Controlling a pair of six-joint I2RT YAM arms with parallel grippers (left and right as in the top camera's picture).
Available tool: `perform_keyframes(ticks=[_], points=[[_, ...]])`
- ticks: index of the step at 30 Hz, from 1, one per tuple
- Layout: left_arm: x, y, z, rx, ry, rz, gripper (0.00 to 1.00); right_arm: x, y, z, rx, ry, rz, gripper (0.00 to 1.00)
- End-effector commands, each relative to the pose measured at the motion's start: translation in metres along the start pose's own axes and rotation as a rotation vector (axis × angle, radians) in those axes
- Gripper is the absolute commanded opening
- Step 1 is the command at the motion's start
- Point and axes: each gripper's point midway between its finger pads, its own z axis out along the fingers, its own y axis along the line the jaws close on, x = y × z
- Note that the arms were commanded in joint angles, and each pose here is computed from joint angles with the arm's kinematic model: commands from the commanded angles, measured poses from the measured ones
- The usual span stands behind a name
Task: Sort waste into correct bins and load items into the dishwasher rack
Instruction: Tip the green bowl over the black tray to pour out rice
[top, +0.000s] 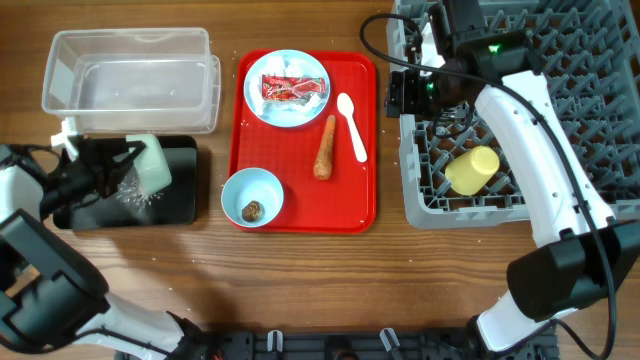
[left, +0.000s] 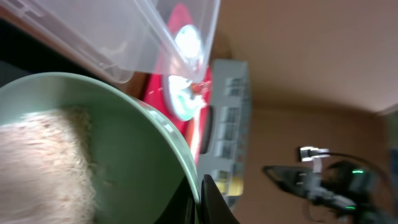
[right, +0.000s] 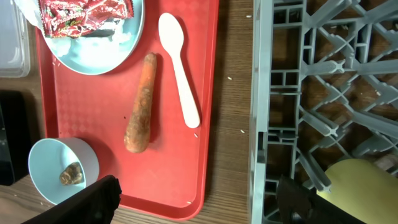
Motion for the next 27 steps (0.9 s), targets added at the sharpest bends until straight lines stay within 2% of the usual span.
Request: perform_keyframes(ticks=[1,9,17,20,23,27], points=[[-0.011,-0.017,-0.010,0.220,-0.045,-0.029,0.04,-0.001,-0.003,0.003,0.022,0.006,-0.021,0.83],[-0.013,-0.033,-0.016,0.341,-0.056,-0.076,0.04,0.000,-0.003,0.003,0.023,0.011,-0.020,0.84],[-0.011,-0.031,-0.024,0.342,-0.070,-0.148,0.04,0.001,-0.003,0.003,0.023,0.013,-0.020,0.84],[-0.007,-0.032,-0.030,0.346,-0.074,-0.229,0.04,0.001,-0.004,0.003,0.024,0.015,-0.019,0.83],[-0.008,-0.028,-0.031,0.327,-0.090,-0.165,0.04,0.001,-0.004,0.003,0.024,0.015,-0.019,0.83],[-0.006,-0.031,-0.036,0.345,-0.093,-0.235,0.04,0.002,-0.004,0.003,0.024,0.016,-0.019,0.84]])
